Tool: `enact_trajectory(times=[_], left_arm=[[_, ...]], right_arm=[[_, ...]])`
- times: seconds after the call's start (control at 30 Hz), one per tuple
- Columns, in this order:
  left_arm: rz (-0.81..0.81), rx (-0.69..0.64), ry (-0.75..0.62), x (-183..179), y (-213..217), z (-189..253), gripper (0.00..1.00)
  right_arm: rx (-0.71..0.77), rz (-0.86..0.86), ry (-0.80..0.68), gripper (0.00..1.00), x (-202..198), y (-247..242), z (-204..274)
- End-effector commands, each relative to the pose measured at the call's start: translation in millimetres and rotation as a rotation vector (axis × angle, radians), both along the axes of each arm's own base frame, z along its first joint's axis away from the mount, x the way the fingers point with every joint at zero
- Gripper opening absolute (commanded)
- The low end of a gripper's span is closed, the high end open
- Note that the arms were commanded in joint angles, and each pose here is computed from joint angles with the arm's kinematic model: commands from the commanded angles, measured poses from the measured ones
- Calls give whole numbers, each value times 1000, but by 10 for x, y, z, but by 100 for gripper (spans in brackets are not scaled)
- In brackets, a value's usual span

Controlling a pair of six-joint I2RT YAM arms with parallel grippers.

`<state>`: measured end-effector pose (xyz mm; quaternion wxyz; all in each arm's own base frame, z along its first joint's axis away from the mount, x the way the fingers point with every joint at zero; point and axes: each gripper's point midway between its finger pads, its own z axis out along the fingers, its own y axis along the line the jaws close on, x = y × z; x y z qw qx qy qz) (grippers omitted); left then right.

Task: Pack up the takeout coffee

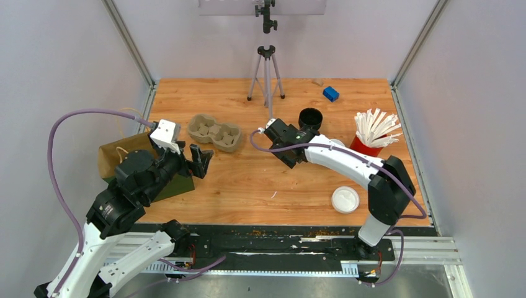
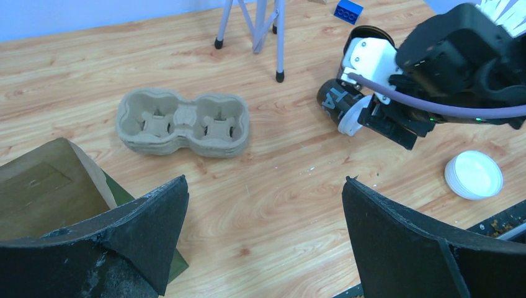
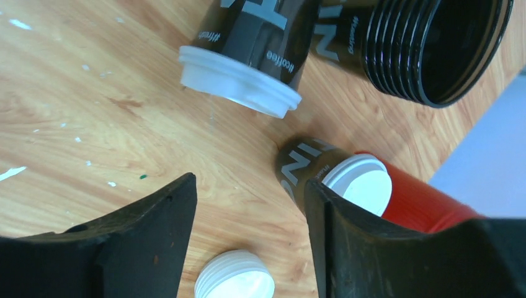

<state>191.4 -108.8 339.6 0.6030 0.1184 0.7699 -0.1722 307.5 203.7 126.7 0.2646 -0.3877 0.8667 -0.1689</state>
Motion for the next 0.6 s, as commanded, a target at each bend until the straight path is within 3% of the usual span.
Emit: enact_trajectory(times=[0.0, 0.23, 0.57], left_arm=[[5, -16, -54, -11, 40, 183, 100], [-13, -15, -42, -28, 10, 127, 100], [-14, -1, -29, -18, 6, 105, 100]], right_arm=[[138, 209, -55, 67, 22, 271, 209], [100, 573, -163, 66, 109, 463, 317], [104, 761, -158, 65, 280, 749, 160]])
